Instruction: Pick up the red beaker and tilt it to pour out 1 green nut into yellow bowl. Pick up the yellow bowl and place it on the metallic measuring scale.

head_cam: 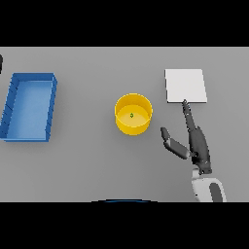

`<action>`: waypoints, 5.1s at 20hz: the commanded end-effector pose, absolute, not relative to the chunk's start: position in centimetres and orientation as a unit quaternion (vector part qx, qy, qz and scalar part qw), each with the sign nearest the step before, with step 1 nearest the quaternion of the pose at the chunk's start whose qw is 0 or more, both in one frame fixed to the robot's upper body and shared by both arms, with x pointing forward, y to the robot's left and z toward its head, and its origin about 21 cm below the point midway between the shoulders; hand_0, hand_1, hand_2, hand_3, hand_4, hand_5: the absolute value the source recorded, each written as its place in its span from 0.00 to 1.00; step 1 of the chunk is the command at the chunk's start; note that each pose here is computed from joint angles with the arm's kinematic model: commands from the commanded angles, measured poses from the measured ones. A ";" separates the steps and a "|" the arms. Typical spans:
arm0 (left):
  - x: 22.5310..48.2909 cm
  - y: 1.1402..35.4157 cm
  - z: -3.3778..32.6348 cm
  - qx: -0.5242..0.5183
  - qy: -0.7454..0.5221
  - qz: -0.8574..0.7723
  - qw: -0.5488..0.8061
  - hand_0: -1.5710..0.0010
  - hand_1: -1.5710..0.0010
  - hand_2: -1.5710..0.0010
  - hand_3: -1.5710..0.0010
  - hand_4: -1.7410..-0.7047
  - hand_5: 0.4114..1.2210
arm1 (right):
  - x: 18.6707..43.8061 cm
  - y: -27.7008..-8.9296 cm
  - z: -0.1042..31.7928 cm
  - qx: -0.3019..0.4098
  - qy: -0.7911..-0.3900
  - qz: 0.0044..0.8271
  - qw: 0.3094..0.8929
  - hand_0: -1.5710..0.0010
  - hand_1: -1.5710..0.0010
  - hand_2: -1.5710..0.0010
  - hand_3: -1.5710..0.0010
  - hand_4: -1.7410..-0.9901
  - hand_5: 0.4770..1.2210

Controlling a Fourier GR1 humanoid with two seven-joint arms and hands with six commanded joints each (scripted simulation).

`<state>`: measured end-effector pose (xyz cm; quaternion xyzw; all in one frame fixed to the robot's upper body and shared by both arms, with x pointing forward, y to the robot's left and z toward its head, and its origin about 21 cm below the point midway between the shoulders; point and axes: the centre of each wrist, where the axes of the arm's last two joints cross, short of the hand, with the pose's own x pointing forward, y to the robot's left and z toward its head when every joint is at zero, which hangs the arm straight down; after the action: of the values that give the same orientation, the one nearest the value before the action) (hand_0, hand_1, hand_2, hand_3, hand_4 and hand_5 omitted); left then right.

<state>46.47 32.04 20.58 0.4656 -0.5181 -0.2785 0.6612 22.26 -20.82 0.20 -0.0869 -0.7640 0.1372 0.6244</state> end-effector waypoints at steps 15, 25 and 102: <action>38.0 32.5 10.6 0.391 -0.529 -0.096 0.747 0.00 0.00 0.00 0.04 0.00 1.00 | 22.4 -20.9 0.2 -0.091 -0.764 0.146 0.622 1.00 1.00 1.00 1.00 0.98 0.23; 34.8 32.1 8.1 0.394 -0.501 -0.115 0.762 0.00 0.00 0.01 0.02 0.33 0.54 | 22.0 -20.7 0.0 -0.095 -0.764 0.146 0.621 1.00 1.00 1.00 1.00 0.96 0.21; 34.1 33.3 8.2 0.394 -0.508 -0.206 0.738 1.00 1.00 1.00 1.00 0.97 0.35 | 35.6 -12.6 7.3 -0.113 -0.441 0.816 0.355 0.01 0.01 0.13 0.17 0.01 0.99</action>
<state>34.07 33.32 8.19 0.3938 -0.5087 -0.2067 0.7372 35.58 -12.65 7.36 -0.1134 -0.4414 0.8162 0.3551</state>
